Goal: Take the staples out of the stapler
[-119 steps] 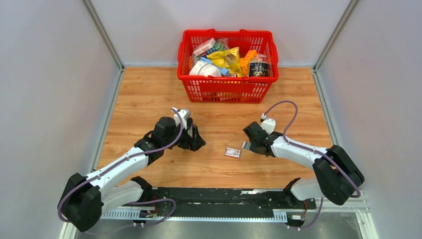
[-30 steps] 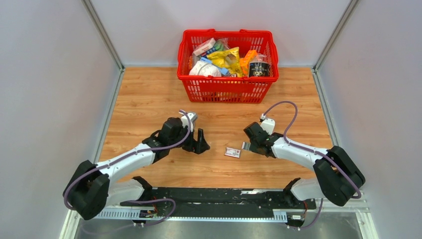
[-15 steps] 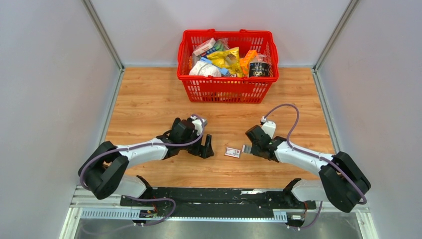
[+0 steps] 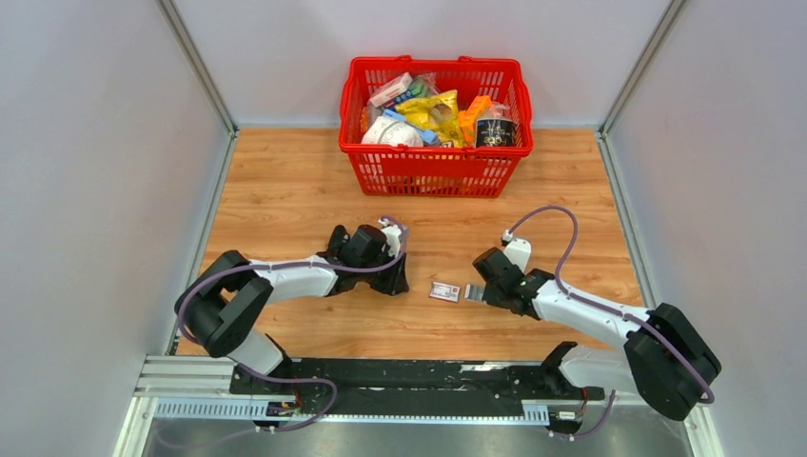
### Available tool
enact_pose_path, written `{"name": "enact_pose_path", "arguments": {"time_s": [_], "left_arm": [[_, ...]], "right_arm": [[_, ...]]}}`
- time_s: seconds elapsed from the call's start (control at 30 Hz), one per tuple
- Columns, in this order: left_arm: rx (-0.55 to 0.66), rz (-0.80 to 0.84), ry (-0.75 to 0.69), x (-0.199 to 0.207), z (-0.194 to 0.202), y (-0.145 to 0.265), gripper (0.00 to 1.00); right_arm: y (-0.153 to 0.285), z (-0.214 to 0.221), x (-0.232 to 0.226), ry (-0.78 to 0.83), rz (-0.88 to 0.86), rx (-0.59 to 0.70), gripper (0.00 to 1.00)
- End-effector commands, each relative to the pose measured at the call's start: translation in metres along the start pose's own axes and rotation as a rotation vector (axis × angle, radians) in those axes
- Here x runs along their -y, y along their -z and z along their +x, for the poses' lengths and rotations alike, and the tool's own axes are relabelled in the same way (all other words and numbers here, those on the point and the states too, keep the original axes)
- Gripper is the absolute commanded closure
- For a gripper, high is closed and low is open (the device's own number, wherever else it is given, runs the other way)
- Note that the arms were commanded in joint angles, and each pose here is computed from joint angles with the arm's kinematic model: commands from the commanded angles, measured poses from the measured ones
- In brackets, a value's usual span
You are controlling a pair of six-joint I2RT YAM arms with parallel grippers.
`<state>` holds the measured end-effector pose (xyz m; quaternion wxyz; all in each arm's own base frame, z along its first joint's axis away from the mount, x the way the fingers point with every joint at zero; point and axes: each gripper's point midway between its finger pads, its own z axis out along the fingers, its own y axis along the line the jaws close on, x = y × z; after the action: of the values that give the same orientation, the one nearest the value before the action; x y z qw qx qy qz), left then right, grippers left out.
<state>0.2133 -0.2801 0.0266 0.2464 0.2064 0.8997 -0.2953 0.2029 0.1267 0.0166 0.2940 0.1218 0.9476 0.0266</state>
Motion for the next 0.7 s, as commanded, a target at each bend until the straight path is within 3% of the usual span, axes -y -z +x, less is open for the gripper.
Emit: {"name": "enact_pose_path", "arguments": {"time_s": [0.0,0.13,0.67], "left_arm": [[0.017,0.038,-0.028,0.01,-0.013,-0.01,0.72],[0.001,0.048,-0.035,0.012,-0.013,-0.018,1.0],[-0.058,0.074,-0.058,0.024,-0.003,-0.039,1.0]], "right_arm": [[0.002,0.011,-0.002,-0.003,-0.008,-0.031,1.0],[0.003,0.012,-0.007,0.0,-0.021,-0.033,1.0],[0.005,0.017,-0.013,0.015,-0.045,-0.044,1.0]]}}
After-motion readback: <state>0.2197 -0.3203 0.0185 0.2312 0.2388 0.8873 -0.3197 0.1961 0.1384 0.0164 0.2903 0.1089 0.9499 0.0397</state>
